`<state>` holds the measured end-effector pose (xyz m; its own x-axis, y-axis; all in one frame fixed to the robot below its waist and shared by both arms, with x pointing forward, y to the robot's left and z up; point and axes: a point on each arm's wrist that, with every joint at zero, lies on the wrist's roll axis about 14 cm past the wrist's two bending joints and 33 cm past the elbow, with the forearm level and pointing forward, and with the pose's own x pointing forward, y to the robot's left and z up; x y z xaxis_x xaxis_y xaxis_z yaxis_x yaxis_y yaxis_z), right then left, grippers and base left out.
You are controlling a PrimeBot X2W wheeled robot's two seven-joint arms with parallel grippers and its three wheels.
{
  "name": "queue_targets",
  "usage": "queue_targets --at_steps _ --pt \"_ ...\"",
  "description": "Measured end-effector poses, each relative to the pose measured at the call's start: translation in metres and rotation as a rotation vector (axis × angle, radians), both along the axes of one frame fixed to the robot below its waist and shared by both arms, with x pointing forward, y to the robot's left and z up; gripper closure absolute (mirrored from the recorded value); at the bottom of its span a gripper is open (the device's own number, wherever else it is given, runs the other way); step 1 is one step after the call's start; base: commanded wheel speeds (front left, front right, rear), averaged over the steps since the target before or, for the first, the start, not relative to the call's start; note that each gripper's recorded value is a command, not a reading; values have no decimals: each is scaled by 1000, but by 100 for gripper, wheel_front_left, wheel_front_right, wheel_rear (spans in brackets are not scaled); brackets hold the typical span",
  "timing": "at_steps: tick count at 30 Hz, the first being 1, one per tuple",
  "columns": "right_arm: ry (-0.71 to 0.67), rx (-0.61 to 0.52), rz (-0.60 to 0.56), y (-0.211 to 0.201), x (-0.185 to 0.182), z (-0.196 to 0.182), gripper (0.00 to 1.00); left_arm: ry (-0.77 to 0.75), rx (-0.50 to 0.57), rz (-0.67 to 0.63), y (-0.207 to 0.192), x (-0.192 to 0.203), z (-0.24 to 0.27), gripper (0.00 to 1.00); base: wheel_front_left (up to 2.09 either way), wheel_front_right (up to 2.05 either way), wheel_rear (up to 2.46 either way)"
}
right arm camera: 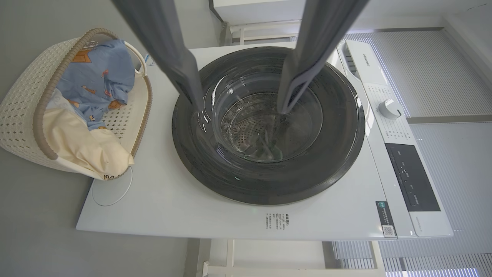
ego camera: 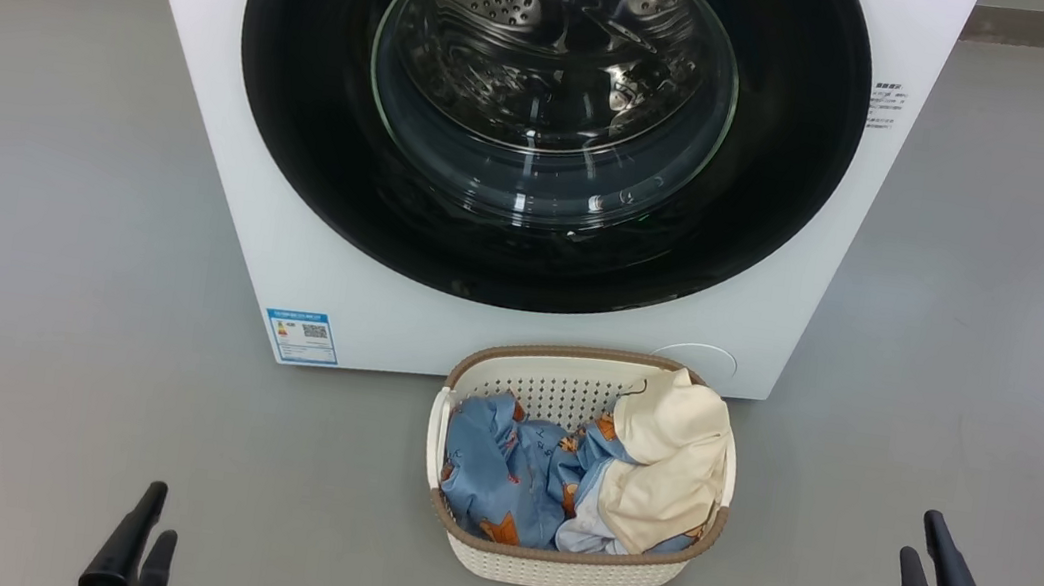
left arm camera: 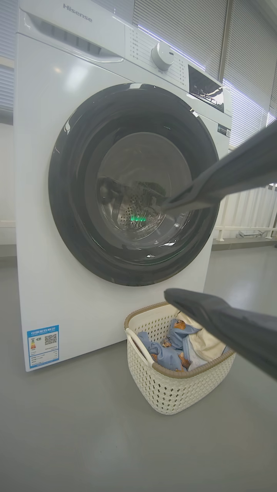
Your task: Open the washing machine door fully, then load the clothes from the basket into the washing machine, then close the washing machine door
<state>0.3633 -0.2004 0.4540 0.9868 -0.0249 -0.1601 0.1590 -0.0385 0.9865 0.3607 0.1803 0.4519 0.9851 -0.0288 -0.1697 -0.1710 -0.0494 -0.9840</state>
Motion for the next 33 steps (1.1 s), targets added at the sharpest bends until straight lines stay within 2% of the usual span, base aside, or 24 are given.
queue_targets --at_steps 18,26,33 --pt "-32 -13 -6 5 4 10 0 -27 14 21 -1 4 9 0 0 0 0" --pt "-49 -61 10 11 7 17 0 -34 79 2 -5 6 11 0 0 0 0" --pt "-52 -160 34 11 9 19 0 -57 174 -5 -3 12 19 0 0 0 0"
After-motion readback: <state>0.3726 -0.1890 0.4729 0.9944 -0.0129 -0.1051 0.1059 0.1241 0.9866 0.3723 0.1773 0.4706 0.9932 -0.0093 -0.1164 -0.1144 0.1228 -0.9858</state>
